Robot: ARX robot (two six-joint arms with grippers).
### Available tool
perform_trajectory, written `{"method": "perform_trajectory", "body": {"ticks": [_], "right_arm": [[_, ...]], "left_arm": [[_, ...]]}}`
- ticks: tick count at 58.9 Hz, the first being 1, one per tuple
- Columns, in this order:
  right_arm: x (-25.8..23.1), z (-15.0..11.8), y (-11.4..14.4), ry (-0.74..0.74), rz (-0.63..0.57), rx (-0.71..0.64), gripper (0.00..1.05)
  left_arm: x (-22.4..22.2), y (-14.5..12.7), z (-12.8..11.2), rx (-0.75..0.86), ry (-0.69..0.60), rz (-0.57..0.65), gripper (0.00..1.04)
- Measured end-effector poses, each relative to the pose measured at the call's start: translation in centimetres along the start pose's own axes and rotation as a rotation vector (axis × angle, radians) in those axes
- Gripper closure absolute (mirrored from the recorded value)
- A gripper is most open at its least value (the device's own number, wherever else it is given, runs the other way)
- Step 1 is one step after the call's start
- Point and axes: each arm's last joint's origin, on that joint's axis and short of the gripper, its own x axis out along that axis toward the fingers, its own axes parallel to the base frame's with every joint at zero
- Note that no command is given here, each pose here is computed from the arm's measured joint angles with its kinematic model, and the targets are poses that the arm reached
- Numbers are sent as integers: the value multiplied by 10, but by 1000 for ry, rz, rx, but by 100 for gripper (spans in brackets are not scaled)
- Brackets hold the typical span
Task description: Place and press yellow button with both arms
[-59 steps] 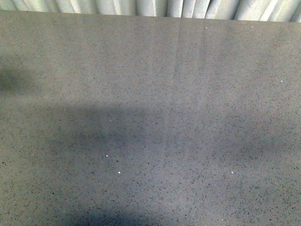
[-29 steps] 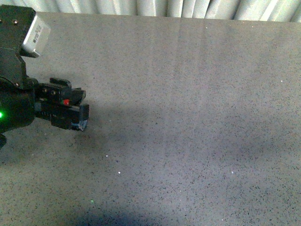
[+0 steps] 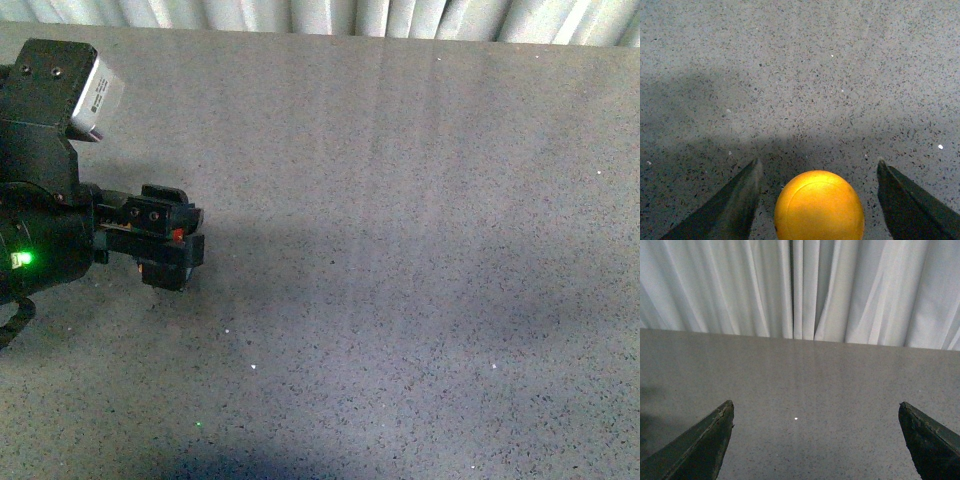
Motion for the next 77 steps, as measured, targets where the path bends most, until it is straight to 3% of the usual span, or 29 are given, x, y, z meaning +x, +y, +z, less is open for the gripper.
{"method": "perform_trajectory", "body": {"ticks": [10,24,28,33,40,45,47,53,60,66,77], "right_arm": [[0,0,0,0,0,0,9],[0,0,0,0,0,0,9],[0,0,0,0,3,0,9],[0,0,0,0,0,0,9],[0,-1,0,22,16,-4,9],[5,2,3,320,119,-69,9],[14,5,6,402,141,-139,9],[45,16,18,415,202,-313,9],[85,23,39,371,294,-437,9],[136,10,84,381,458,-510,9],[183,-5,145,413,596,-507,9]], "left_arm": [[-20,9,26,-34,-72,-15,8],[-67,44,66,-129,-219,-17,10],[-88,62,75,-73,-437,228,22],[-117,64,71,-52,-549,373,37],[-142,51,53,-17,-579,367,62],[-146,49,44,-18,-574,375,75],[-149,48,40,-15,-572,372,81],[-154,44,29,-11,-565,368,101],[-161,41,21,-11,-566,372,103],[-167,37,12,-11,-566,372,103],[-173,34,0,-8,-582,372,103]]}}
